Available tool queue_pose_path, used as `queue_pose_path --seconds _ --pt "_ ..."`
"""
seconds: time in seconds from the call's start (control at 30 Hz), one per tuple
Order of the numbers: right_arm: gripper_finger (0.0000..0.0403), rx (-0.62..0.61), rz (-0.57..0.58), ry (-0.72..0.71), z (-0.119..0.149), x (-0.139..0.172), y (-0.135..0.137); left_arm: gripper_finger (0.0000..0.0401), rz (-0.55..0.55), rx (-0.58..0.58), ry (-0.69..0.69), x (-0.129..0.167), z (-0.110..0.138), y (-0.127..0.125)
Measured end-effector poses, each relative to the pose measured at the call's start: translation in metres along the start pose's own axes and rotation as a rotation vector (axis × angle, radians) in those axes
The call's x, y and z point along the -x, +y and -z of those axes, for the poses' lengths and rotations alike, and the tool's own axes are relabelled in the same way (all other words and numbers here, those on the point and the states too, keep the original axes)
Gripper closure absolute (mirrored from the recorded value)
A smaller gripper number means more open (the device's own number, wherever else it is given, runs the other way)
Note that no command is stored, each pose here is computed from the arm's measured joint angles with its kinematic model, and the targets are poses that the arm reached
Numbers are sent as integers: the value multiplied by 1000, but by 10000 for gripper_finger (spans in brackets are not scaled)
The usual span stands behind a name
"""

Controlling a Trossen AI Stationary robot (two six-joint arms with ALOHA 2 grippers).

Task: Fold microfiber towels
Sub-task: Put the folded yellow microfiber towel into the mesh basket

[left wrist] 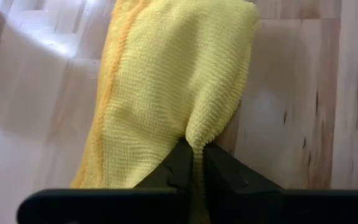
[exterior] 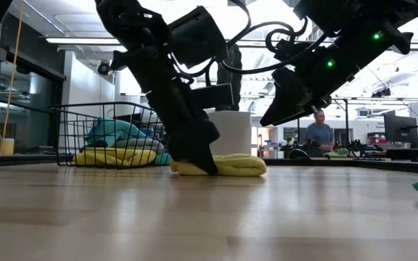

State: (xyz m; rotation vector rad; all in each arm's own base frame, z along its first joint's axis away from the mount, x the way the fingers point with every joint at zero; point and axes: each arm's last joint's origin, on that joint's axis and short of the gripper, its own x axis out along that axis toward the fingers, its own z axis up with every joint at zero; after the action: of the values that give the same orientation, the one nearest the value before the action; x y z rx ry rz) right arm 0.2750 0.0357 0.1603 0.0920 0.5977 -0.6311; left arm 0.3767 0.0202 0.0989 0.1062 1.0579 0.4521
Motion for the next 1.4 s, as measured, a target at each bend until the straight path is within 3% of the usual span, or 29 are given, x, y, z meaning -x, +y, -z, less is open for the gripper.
queue_pose_path --seconds 0.13,0.23,0.33,0.5,0.67,0.87,0.97,1.1,1.27,1.4 --pt "180 1 0 0 0 0 0 394 -9 -22 -1 7 0 -3" --pt "180 1 0 0 0 0 0 396 -1 -55 27 29 2 -1" --pt "180 -2 -1 -3 0 0 0 397 1 -21 -35 67 -8 4" --pt "180 -6 -3 -7 -1 0 0 399 -85 -4 -156 140 -12 22" --pt "180 -11 -7 -14 -2 0 1 400 -239 108 -305 215 -15 72" --pt "180 -21 -12 -29 -4 0 1 400 -432 341 -255 262 -10 156" --pt "180 -30 -5 -28 -5 -2 -1 401 -459 453 -143 252 -4 191" --pt "180 -41 -2 -25 -6 -4 -3 401 -427 590 39 211 10 223" --pt "180 -43 -6 -17 -6 -6 -5 401 -426 643 272 147 30 234" --pt "180 -38 -4 -13 -6 -6 -5 401 -447 637 379 110 40 228"
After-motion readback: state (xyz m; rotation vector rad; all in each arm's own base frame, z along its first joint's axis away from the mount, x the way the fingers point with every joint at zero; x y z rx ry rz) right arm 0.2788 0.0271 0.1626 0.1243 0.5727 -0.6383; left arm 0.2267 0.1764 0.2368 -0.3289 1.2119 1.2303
